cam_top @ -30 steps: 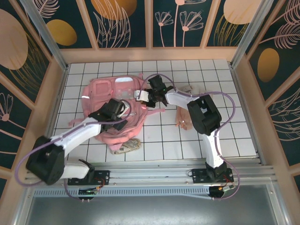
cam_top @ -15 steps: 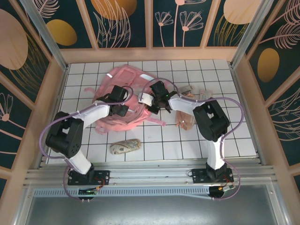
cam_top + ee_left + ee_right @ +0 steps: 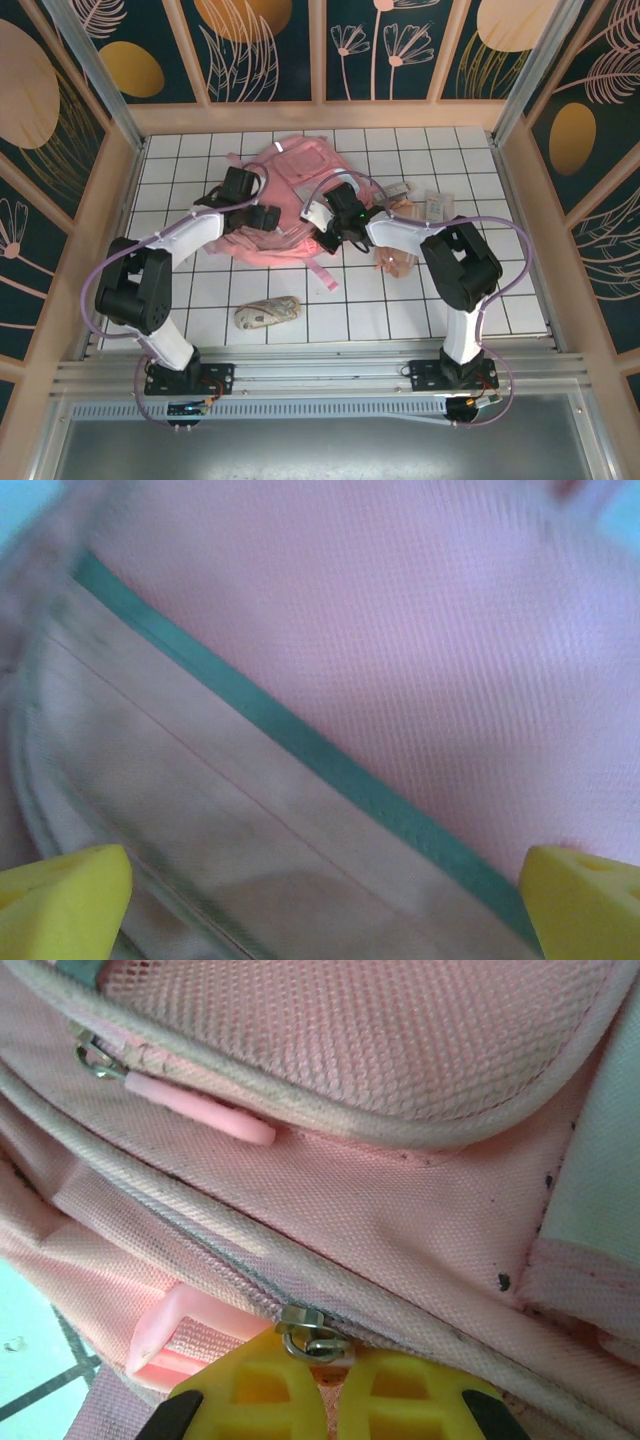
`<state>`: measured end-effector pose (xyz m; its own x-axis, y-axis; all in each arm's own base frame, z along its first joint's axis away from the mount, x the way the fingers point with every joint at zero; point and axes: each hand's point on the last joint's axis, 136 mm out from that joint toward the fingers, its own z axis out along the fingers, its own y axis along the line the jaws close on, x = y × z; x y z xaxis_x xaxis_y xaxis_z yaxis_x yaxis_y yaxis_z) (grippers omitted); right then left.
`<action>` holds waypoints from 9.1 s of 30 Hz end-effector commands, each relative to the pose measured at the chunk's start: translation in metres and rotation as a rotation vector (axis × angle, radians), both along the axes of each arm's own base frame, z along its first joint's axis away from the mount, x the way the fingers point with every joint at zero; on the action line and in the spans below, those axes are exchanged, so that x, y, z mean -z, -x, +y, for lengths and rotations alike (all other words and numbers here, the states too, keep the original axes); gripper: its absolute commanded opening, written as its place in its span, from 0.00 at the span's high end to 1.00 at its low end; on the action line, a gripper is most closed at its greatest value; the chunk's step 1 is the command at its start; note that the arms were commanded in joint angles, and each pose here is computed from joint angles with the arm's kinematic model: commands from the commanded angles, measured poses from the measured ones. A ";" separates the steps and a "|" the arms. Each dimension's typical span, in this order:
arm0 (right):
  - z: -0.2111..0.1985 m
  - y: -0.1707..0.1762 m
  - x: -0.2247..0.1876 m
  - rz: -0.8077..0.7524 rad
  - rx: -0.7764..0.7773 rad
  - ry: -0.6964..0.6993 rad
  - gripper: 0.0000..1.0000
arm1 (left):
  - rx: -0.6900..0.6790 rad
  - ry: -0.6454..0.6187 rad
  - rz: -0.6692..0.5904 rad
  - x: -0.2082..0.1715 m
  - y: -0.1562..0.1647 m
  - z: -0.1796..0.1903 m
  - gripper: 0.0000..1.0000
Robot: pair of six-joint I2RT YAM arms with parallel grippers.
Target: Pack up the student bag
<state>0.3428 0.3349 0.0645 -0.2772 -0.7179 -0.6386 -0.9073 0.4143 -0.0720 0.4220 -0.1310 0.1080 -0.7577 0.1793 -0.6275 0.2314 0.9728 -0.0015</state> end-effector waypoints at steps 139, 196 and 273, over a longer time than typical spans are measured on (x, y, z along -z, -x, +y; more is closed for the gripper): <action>0.043 0.138 -0.037 0.581 0.272 0.072 1.00 | -0.423 1.310 0.089 -0.119 -0.010 0.012 1.00; -0.023 0.070 -0.048 0.941 0.925 -0.393 0.42 | -0.329 0.632 0.032 -0.114 0.106 0.037 0.32; 0.032 -0.047 -0.215 0.769 1.086 -0.824 1.00 | -0.099 0.929 0.491 -0.087 0.143 -0.070 0.36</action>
